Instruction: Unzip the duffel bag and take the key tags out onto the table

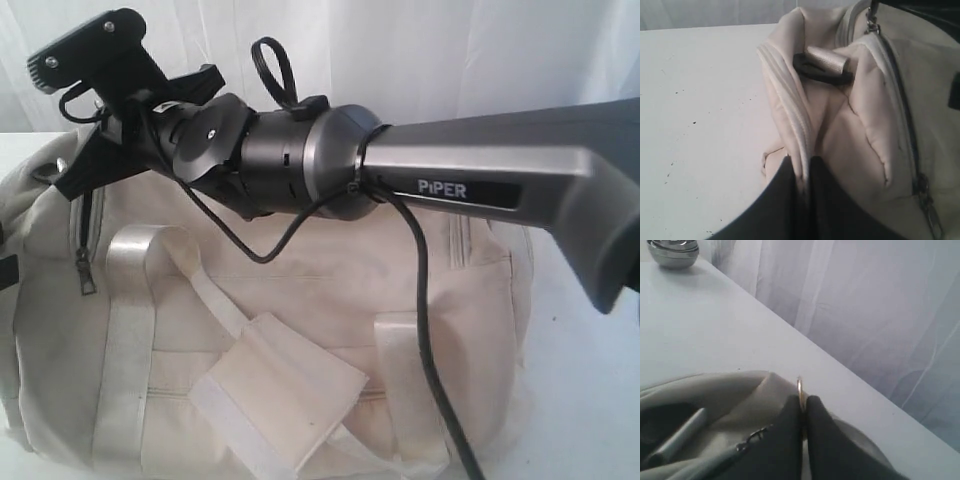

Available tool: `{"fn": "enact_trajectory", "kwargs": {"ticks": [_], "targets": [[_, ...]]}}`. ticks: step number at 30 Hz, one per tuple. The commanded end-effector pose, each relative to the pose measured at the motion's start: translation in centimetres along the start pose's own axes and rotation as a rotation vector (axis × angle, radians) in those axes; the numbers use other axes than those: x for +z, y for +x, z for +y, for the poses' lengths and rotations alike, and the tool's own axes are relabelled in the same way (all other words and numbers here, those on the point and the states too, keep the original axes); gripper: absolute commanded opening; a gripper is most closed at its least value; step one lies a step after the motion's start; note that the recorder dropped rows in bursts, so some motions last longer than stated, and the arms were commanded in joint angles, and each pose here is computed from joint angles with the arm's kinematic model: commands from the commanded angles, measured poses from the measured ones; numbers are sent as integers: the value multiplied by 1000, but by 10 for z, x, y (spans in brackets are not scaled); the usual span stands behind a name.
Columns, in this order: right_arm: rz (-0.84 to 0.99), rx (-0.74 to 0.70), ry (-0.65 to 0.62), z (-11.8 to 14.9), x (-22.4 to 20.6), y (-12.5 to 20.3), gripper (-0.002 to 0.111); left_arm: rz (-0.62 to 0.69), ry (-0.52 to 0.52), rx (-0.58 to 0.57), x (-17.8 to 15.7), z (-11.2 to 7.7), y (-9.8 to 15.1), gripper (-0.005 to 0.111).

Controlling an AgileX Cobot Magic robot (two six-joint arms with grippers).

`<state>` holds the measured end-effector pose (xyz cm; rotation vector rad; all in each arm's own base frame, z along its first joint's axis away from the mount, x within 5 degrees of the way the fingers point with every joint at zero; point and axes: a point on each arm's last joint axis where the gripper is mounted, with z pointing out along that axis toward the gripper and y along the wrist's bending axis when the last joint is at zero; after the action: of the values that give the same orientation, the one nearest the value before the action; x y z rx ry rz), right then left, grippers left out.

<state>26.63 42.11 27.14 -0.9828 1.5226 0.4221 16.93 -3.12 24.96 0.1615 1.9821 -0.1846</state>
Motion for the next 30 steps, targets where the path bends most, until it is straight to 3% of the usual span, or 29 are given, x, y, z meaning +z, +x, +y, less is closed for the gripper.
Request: {"fn": "enact_trajectory", "kwargs": {"ticks": [1,14,30], "targets": [[-39,4,130,-36,14,0,0,-5,-4,22,-1,1,0,0],[-71,41,263,-91,30,3,0,19,-46,14,-1,5,10,0],[-73,53,315,-118,22,2,0,-32,-332,-7,-8,30,5,0]]}}
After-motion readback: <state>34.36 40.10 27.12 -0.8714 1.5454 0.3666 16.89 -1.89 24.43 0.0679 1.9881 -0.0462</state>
